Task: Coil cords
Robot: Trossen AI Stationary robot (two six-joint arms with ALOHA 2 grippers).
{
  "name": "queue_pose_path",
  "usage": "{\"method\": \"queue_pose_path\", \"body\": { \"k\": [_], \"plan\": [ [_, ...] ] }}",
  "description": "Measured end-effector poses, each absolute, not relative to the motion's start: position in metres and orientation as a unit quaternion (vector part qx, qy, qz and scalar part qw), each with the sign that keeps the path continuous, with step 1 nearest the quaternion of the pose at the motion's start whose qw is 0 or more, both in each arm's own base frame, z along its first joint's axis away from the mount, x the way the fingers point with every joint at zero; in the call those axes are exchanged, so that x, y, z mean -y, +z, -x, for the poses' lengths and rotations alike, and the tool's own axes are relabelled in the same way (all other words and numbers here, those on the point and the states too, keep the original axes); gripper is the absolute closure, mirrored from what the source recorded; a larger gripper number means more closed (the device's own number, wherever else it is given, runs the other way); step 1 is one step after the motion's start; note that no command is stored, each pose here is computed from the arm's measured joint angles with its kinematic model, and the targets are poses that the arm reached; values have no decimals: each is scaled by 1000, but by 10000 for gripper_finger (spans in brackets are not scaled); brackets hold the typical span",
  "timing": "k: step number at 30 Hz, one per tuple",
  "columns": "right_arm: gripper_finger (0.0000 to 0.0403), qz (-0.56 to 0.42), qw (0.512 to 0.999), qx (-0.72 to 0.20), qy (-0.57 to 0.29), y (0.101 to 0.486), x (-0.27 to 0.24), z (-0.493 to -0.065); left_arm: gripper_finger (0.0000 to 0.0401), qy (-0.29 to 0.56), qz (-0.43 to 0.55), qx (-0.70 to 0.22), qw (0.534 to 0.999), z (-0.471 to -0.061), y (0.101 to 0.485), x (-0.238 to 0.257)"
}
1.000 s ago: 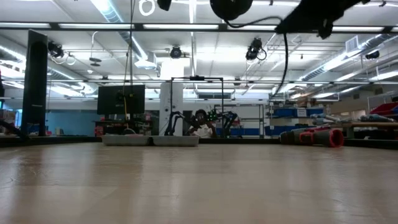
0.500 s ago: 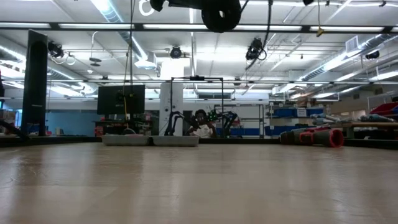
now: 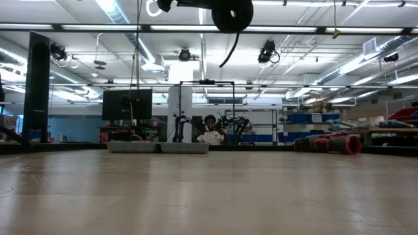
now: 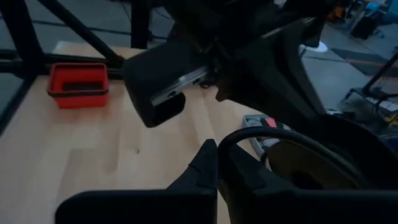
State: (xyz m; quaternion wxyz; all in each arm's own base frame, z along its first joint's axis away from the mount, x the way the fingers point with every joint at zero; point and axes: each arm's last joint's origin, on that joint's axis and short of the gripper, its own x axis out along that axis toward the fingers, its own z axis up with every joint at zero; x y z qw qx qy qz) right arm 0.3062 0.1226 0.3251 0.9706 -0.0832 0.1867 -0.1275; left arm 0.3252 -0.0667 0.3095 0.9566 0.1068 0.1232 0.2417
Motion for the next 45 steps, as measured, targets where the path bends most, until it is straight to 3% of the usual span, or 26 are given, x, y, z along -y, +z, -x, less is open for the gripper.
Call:
{"method": "queue_pose_path", "body": {
  "k": [8,21,33,45],
  "plan": [
    [399,105,966,-189,-141,314,-117,-322,401,220,-59,-87,970,-327,315,69],
    [399,143,943,-193,-232,302,-112,-324,401,220,-14,-49,974,-328,322,68],
    [396,185,904,-239,-304,283,-121,-303,401,190,40,2,981,-331,331,66],
    [380,175,894,-255,-325,295,-118,-266,401,157,46,-46,985,-331,320,69]
  ]
}}
